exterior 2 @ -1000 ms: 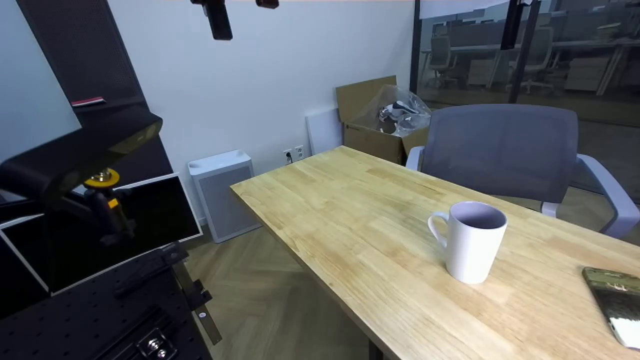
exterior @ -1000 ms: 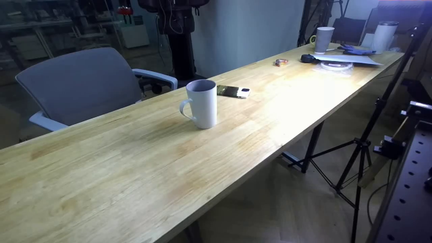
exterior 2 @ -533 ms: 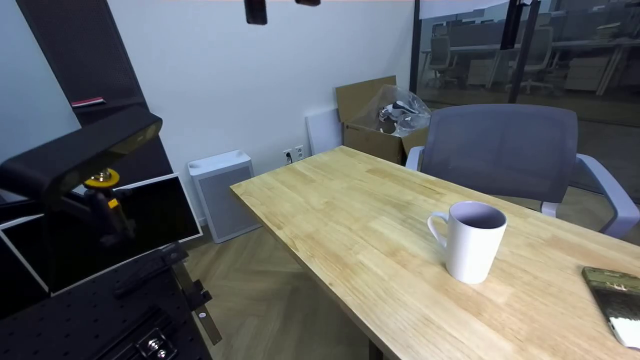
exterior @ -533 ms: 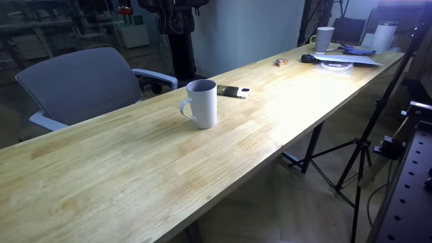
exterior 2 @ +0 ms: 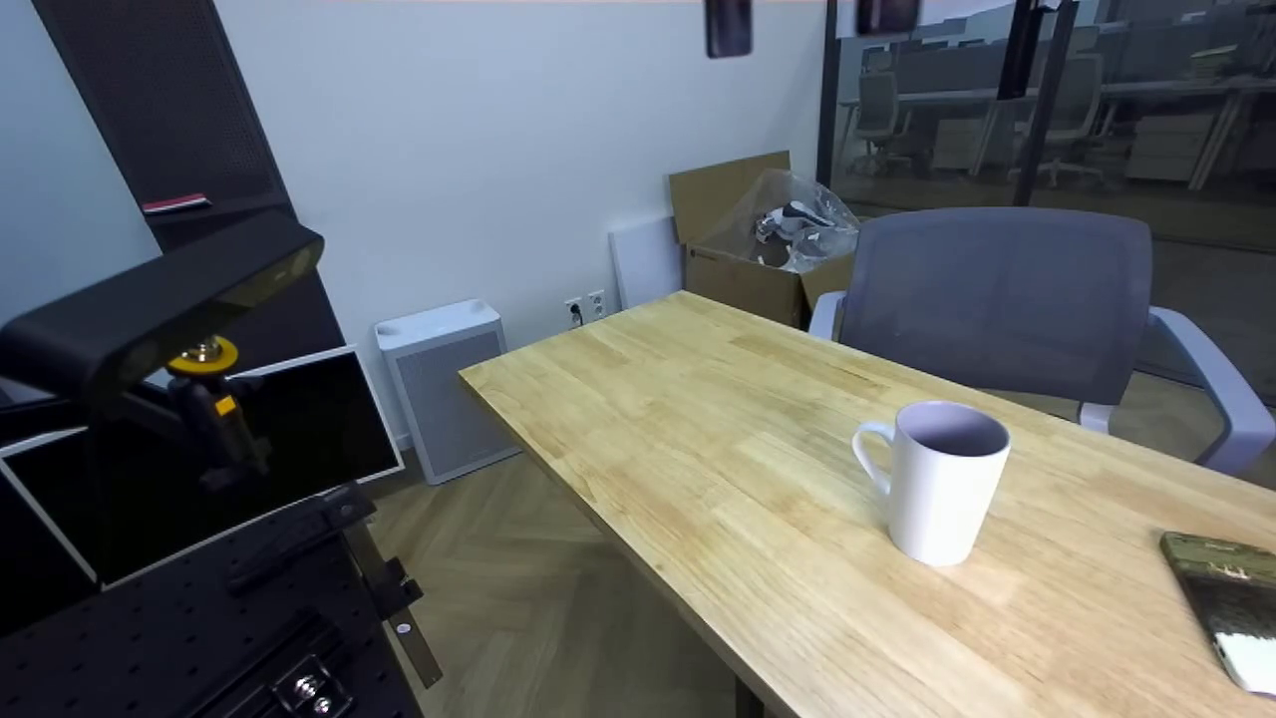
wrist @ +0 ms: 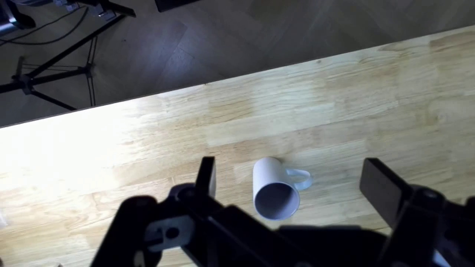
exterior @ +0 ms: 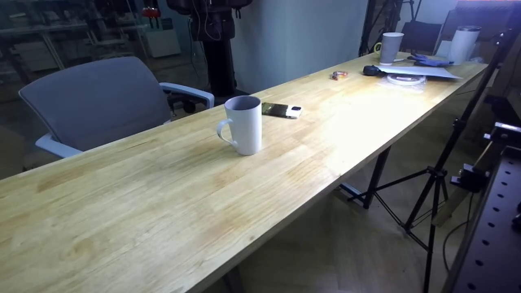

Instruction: Pick up the cup and put it on the right side of the table

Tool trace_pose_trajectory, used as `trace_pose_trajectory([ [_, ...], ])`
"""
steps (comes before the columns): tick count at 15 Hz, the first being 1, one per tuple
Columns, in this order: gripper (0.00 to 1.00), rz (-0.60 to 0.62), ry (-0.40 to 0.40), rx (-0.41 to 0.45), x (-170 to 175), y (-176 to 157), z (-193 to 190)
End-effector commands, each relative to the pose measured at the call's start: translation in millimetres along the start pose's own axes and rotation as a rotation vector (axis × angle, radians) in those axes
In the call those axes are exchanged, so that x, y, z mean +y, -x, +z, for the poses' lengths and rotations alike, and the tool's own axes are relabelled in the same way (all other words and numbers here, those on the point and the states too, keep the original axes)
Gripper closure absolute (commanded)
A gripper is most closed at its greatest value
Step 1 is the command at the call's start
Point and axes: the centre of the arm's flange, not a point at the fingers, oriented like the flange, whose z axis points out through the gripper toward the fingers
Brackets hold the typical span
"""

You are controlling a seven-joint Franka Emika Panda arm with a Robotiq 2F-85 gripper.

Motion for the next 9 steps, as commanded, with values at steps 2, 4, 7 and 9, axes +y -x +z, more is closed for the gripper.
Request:
trace_pose_trajectory([
  [2,0.00,0.089,0.019,0.040,42,-55,12],
  [4,0.00,0.119,0.031,0.040,58,-77,16],
  [7,0.00,0.146,0.055,0.013,78,-109,19],
  [9,0.00,0.138,0.039,0.031,75,-81,26],
])
